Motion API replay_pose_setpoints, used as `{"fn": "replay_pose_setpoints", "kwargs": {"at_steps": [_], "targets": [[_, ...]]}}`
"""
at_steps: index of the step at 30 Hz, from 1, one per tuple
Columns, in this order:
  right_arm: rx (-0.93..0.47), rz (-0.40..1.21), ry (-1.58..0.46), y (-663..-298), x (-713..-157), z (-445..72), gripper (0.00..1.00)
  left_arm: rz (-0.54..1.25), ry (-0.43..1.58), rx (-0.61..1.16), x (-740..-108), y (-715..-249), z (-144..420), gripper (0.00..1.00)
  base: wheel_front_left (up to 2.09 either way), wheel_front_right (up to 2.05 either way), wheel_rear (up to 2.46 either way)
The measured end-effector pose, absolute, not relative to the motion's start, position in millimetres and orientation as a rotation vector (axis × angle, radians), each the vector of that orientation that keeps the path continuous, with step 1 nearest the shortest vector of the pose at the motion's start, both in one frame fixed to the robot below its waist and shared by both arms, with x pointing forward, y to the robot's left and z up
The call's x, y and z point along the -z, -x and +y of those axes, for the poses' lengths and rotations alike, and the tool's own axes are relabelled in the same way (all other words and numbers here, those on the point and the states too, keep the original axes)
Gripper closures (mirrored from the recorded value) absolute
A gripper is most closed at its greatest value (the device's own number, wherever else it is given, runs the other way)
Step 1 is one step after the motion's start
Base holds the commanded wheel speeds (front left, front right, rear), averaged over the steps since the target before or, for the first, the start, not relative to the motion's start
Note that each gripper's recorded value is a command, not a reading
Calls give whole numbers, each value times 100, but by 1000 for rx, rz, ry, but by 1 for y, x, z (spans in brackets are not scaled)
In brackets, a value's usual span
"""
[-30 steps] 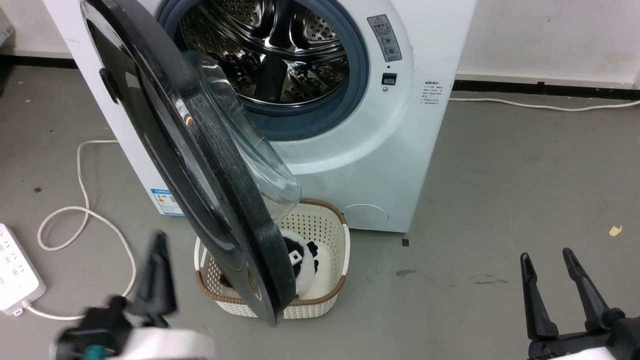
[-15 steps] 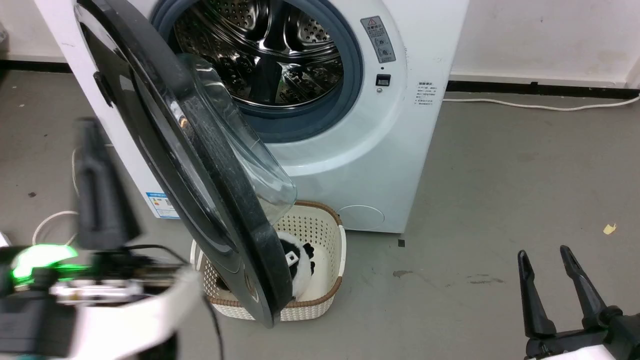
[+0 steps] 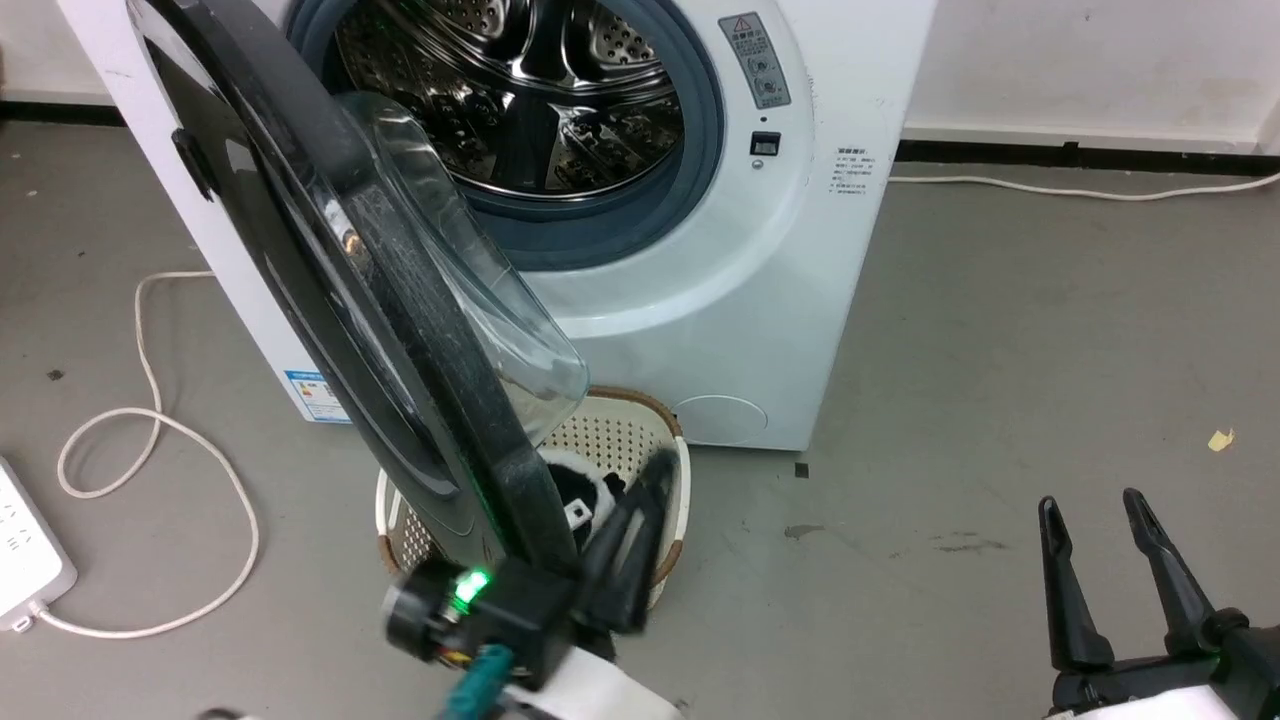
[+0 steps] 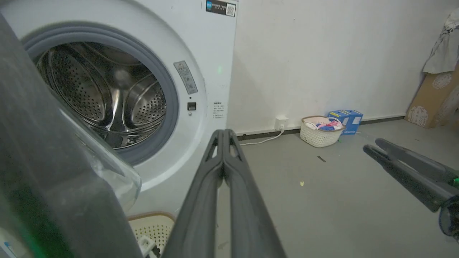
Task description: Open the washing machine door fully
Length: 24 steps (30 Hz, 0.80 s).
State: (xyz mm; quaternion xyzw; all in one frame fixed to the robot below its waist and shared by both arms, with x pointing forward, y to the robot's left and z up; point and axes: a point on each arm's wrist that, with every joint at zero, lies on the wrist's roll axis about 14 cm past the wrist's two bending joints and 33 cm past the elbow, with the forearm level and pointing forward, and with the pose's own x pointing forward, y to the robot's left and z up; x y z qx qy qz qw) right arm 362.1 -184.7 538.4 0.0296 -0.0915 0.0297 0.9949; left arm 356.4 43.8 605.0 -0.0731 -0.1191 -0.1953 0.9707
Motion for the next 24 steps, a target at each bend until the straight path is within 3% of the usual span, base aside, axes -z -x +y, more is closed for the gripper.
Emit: {"fn": "replay_pose_setpoints", "kwargs": {"at_steps": [9,24], "targets": [[-54,-167,-73,-365,-533,-186,0,-26,160,318,-533,-366,51,100,0,0,0],[-174,-170,-90,-381,-534,-146,0,-18,158,147,-517,-355,103,100,0,0,0]]}}
